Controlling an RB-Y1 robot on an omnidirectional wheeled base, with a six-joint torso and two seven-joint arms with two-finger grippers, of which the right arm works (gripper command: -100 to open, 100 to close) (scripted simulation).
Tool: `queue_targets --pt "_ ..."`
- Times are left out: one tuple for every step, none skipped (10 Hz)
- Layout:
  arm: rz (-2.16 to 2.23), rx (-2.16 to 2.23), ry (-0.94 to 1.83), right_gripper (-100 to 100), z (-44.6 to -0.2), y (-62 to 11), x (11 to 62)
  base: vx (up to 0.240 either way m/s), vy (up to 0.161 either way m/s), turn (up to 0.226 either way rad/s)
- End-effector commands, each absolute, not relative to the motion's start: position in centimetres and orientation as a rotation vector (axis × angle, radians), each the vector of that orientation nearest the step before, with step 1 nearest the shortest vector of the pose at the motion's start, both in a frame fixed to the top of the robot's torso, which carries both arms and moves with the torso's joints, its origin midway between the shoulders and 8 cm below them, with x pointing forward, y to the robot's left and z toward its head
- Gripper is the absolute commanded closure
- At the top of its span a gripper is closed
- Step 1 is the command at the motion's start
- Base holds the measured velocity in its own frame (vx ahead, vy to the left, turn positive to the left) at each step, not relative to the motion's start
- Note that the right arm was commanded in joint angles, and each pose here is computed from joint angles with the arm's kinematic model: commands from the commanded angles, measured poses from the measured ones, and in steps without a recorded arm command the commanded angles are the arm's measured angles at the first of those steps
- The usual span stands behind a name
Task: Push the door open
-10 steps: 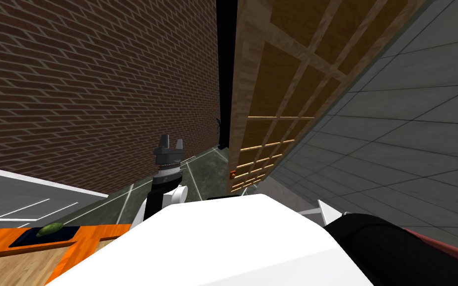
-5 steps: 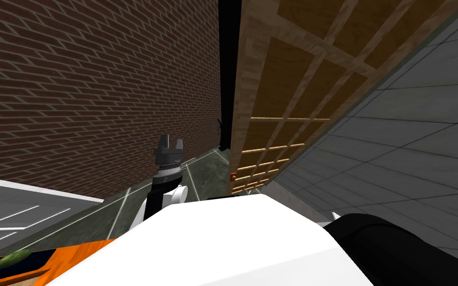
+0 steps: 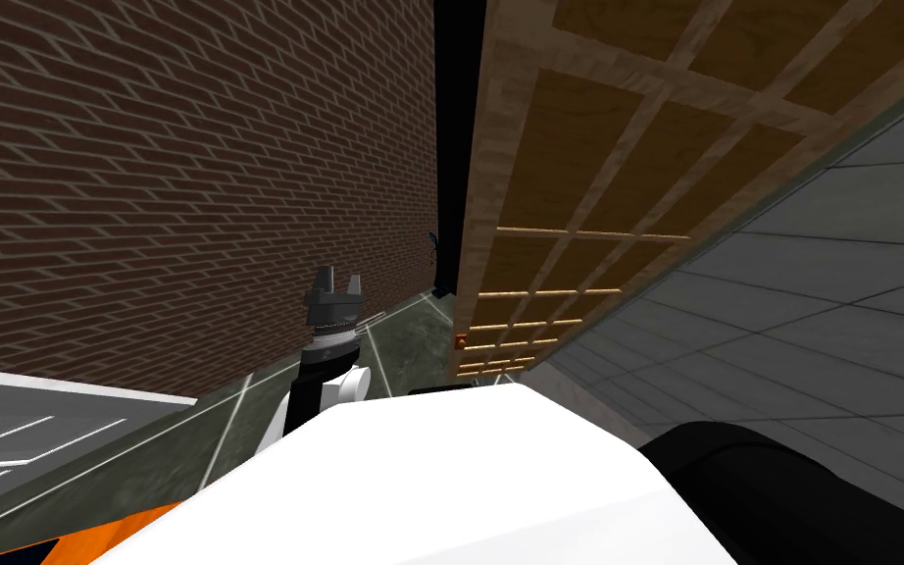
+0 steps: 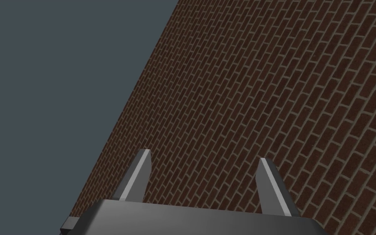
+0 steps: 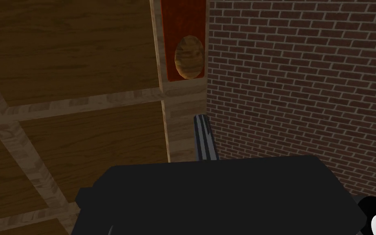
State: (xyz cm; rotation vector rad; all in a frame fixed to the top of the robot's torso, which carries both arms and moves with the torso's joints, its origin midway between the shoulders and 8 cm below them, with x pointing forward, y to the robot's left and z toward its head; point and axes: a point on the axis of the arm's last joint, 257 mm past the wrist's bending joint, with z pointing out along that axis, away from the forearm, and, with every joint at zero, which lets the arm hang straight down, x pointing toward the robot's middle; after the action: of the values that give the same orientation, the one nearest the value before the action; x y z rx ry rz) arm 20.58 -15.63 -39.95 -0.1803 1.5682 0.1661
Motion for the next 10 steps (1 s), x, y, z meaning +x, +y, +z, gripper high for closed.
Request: queue_targets --pt "0.166 -0.181 1.569 100 -40.0 -15.6 20.5 -0.036 -0.011 0.001" --pt "0.166 -0.181 1.569 100 -40.0 -15.6 20.5 -0.024 -0.007 0.001" --pt "0.166 -0.181 1.569 100 -40.0 -15.6 20.5 -0.012 -0.003 0.000" --pt "0.166 -0.181 1.569 100 -40.0 -15.6 20.5 0.000 0.000 0.000" --pt "0.126 -0.182 1.579 -100 -40.2 -17.7 20.4 0.041 0.090 -0.195" --pt "0.116 -0.176 1.580 -100 -40.2 -18.1 20.5 0.086 0.165 -0.176" --pt "0.096 -0.155 1.580 -100 -40.2 -18.7 20.7 0.082 0.204 -0.130" --pt "0.079 -0.125 1.578 -100 -40.1 -19.0 21.0 0.097 0.195 -0.149" --pt "0.066 -0.091 1.575 -100 -39.9 -19.1 21.3 0.079 0.175 -0.131" --pt "0.059 -0.064 1.571 -100 -39.8 -19.0 21.5 0.053 0.119 -0.088"
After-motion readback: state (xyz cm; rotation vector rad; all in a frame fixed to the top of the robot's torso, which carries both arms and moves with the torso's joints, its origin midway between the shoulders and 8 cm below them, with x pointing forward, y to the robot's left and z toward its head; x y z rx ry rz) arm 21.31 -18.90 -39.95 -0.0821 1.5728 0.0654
